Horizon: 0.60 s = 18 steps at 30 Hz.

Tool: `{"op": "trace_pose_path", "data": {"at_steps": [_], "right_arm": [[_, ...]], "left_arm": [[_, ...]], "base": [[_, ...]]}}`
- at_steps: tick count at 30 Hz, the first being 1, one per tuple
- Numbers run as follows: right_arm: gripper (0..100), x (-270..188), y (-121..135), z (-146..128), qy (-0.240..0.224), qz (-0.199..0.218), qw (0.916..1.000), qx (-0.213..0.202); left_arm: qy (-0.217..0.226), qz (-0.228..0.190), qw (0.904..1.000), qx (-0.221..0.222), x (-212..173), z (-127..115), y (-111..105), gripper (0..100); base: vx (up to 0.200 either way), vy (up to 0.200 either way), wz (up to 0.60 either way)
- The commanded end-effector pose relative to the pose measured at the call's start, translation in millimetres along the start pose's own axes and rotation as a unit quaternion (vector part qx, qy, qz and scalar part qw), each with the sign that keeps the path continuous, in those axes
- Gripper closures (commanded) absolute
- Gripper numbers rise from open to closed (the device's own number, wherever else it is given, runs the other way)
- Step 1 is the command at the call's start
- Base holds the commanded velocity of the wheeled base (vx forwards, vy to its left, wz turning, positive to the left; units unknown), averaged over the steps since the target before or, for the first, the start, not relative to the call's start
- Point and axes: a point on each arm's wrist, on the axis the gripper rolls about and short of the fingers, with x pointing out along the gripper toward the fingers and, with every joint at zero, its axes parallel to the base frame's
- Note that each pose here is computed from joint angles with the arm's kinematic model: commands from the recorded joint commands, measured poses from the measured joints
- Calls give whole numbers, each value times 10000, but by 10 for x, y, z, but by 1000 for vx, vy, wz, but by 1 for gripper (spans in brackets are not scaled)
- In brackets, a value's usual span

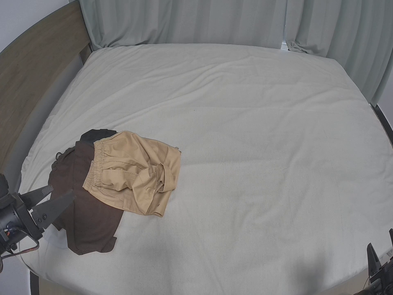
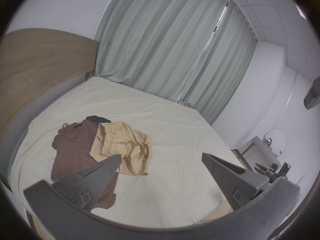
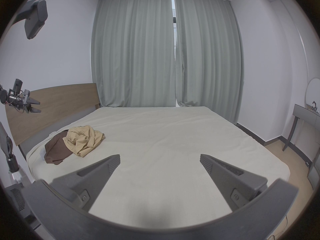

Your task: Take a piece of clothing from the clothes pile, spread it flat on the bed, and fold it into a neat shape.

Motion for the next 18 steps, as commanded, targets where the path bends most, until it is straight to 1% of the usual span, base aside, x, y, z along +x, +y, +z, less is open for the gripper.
{"op": "trace_pose_path", "data": {"at_steps": [1, 2, 7, 11, 18], "right_arm": [[0, 1, 0, -53, 9, 4, 10000, -3], [0, 1, 0, -53, 9, 4, 10000, -3], [0, 1, 0, -51, 2, 4, 10000, -3], [0, 1, 0, -53, 9, 4, 10000, -3], [0, 1, 0, -53, 9, 4, 10000, -3]], "left_arm": [[129, 34, 9998, -126, 106, 60, 55, 0], [161, -40, 9997, -171, 129, 91, 87, 0], [241, -120, 9991, -339, 200, 148, 254, 0], [273, -96, 9985, -470, 288, 165, 408, 0], [377, -252, 9972, -600, 444, 166, 611, 0]], "base": [[0, 0, 0], [0, 0, 0], [0, 0, 0], [0, 0, 0], [0, 0, 0]]}}
